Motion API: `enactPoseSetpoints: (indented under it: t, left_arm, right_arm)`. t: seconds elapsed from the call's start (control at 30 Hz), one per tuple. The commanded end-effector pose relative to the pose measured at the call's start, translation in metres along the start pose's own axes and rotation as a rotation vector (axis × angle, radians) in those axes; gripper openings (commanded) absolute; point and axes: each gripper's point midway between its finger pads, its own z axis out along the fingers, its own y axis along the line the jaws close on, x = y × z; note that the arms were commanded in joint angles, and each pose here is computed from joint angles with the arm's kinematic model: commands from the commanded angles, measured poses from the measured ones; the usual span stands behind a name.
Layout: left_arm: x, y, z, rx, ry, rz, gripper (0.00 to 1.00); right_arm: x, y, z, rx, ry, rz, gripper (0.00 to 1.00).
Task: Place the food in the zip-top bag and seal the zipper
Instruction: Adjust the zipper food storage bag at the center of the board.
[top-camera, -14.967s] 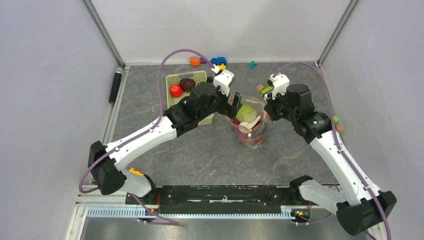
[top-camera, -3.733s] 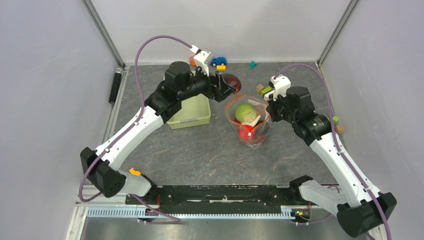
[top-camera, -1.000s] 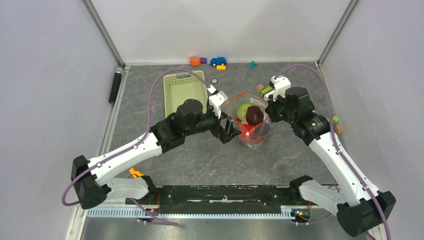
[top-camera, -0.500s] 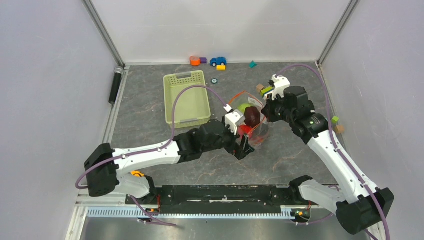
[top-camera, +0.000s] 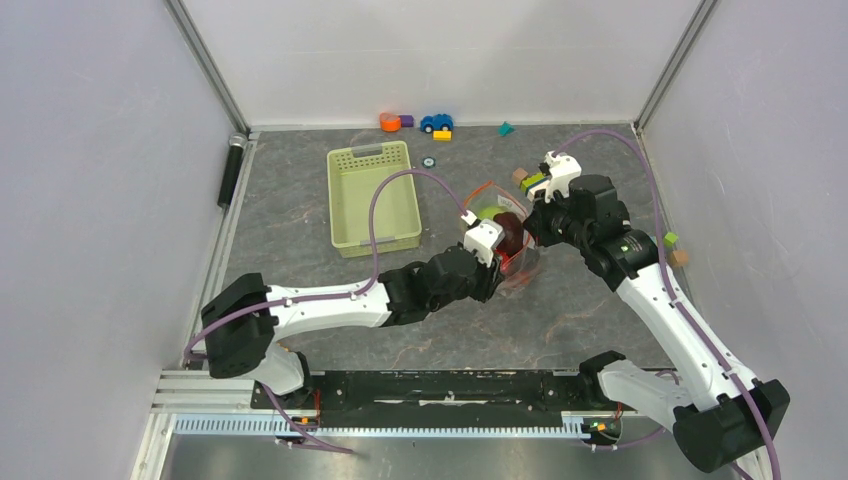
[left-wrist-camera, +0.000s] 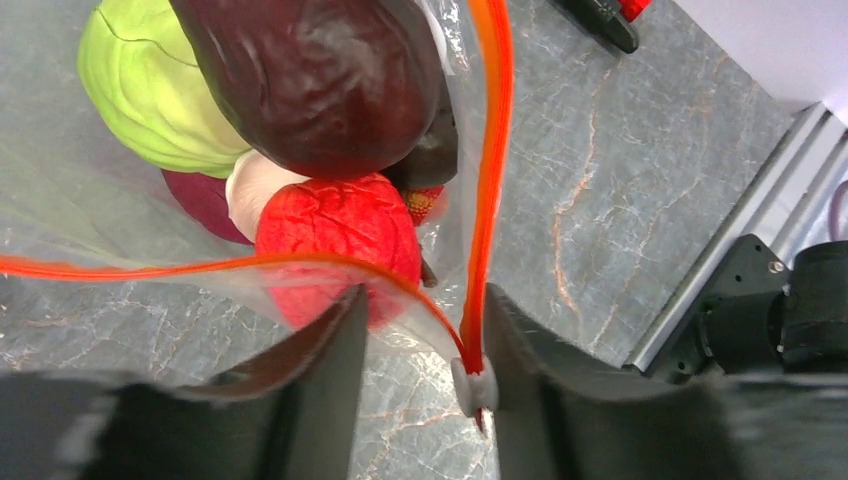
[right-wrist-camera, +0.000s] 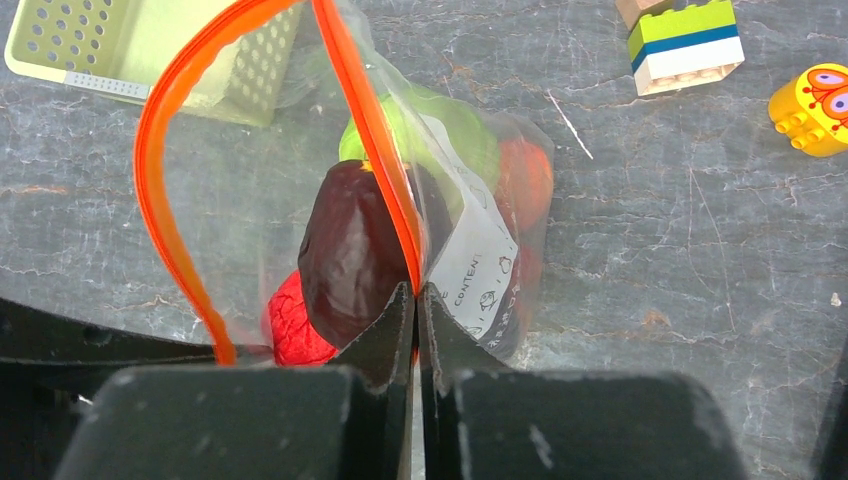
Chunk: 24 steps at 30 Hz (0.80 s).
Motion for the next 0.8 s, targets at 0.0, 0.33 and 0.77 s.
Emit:
enactPoseSetpoints:
  t: [0.0,0.33,0.77]
  left_arm:
    - [-0.039,-0.001,0.005,-0.025,-0.128,0.041,0.36]
    - [-0.070,0.023,-0.013,-0.092,-0.160,0.366,0.02]
    - [-0.099,-0.010,-0.078,0.699,-0.054,0.675,0.02]
  right_arm:
    - [-0.009,0.001,-0.005,-0.008,-0.030,-0.023,0.09]
    - [-0.056,0.003,-0.027,-0.005,-0.225,-0.107,0.45]
    - [-0.105,0.000,-0.058,0.044,-0.347,-0.320,0.96]
